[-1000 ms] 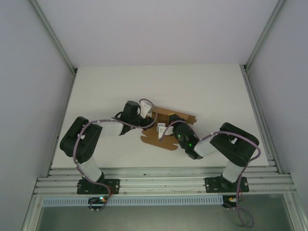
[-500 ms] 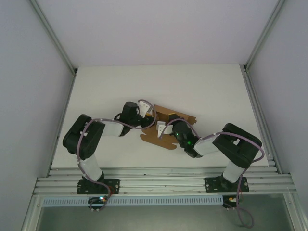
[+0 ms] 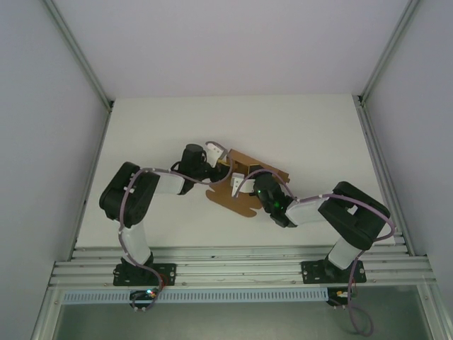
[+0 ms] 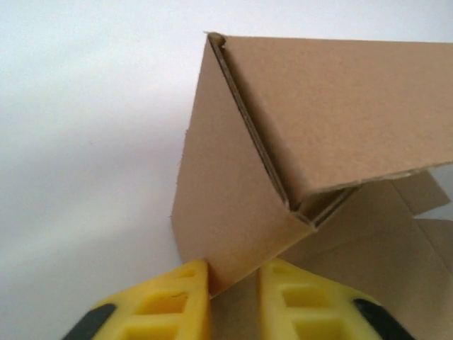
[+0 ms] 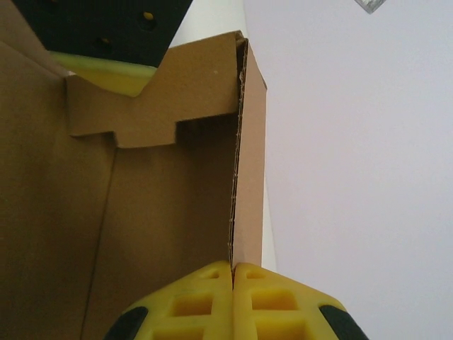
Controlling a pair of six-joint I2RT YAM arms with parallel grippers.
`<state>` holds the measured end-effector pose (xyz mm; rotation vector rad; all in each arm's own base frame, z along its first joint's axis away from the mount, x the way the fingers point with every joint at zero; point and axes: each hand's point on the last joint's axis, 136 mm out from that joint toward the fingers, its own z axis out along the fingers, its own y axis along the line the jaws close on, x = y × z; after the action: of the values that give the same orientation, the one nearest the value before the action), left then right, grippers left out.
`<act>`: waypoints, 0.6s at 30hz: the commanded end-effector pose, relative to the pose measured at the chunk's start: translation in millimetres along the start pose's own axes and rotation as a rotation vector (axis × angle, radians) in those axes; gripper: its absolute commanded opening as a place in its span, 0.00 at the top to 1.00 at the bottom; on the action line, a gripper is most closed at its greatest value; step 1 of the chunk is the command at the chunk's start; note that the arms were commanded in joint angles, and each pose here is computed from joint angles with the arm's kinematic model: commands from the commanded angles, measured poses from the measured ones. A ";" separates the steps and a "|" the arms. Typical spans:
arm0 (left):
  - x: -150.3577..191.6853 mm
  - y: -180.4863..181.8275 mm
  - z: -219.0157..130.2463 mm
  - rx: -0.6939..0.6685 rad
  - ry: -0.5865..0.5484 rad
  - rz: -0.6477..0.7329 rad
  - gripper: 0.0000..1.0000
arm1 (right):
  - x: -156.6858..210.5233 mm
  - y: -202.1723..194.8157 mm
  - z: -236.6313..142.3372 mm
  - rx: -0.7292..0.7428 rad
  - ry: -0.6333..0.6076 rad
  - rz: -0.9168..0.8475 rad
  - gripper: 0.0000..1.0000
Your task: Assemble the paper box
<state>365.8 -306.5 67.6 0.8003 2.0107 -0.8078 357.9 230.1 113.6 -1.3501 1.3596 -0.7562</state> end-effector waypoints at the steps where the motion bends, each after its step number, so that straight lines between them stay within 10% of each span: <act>1: -72.5 2.3 1.9 -0.064 -0.216 0.111 0.86 | -6.2 59.3 -6.6 -0.231 -0.067 -0.042 1.00; 18: -67.1 9.2 9.5 -0.303 -0.206 0.069 1.00 | 2.9 26.9 -12.0 -0.251 -0.003 0.289 0.92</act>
<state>387.3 -319.4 70.2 0.6843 1.9811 -0.5019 358.2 227.9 118.1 -1.2496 1.5137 -0.5652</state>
